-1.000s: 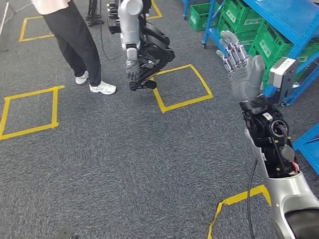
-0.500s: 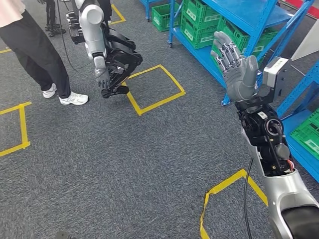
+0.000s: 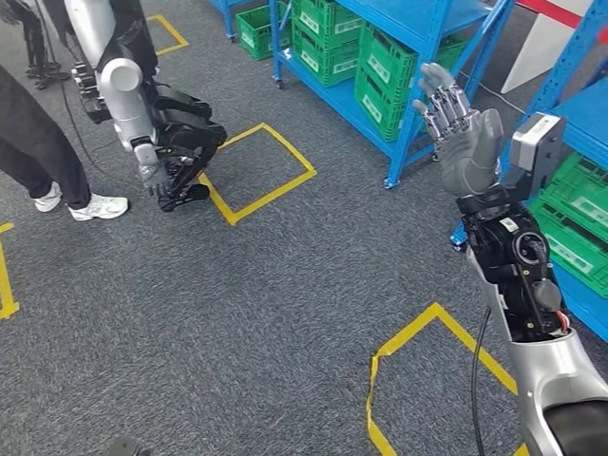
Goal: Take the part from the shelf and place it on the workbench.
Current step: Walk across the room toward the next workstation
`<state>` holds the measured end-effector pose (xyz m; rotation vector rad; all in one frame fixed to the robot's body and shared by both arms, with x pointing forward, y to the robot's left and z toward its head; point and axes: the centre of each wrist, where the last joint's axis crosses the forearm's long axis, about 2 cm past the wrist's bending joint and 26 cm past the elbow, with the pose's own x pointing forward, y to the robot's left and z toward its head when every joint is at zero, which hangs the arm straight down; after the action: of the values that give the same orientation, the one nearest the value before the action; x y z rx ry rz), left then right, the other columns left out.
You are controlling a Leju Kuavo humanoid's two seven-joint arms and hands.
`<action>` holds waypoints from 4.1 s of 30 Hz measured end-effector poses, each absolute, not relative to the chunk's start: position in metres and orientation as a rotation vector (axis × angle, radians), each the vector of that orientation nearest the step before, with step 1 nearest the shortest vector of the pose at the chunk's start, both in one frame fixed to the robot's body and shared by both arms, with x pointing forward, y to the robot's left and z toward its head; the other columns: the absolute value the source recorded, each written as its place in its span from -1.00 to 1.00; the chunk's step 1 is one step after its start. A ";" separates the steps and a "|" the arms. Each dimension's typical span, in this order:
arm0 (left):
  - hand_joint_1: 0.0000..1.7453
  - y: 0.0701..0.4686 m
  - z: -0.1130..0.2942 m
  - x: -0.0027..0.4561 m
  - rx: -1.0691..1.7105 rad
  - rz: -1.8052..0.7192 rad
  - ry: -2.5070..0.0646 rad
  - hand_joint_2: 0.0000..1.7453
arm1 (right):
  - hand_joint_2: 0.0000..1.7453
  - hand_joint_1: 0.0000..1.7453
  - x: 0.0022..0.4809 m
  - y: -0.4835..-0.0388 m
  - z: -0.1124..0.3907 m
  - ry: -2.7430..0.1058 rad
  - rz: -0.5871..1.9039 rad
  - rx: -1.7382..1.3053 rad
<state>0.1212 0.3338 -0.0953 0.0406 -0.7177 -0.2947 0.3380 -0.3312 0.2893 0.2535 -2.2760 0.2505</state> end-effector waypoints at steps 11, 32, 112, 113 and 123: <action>-1.00 0.335 -0.096 0.119 0.042 -0.295 -0.710 -1.00 | -1.00 -1.00 0.337 -0.331 0.289 -2.276 0.253 0.255; -1.00 0.335 -0.097 0.115 0.041 -0.288 -0.705 -1.00 | -1.00 -1.00 0.335 -0.331 0.294 -2.285 0.254 0.235; -1.00 0.330 -0.095 0.122 0.032 -0.294 -0.720 -1.00 | -1.00 -1.00 0.332 -0.338 0.302 -2.289 0.259 0.184; -1.00 0.330 -0.096 0.121 0.032 -0.294 -0.718 -1.00 | -1.00 -1.00 0.331 -0.338 0.301 -2.286 0.258 0.184; -1.00 0.327 -0.095 0.123 0.028 -0.293 -0.724 -1.00 | -1.00 -1.00 0.331 -0.339 0.302 -2.288 0.258 0.182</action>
<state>0.1231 0.3274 -0.0952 0.0275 -0.7238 -0.2928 0.3309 -0.3385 0.3018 0.1825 -2.2881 0.2580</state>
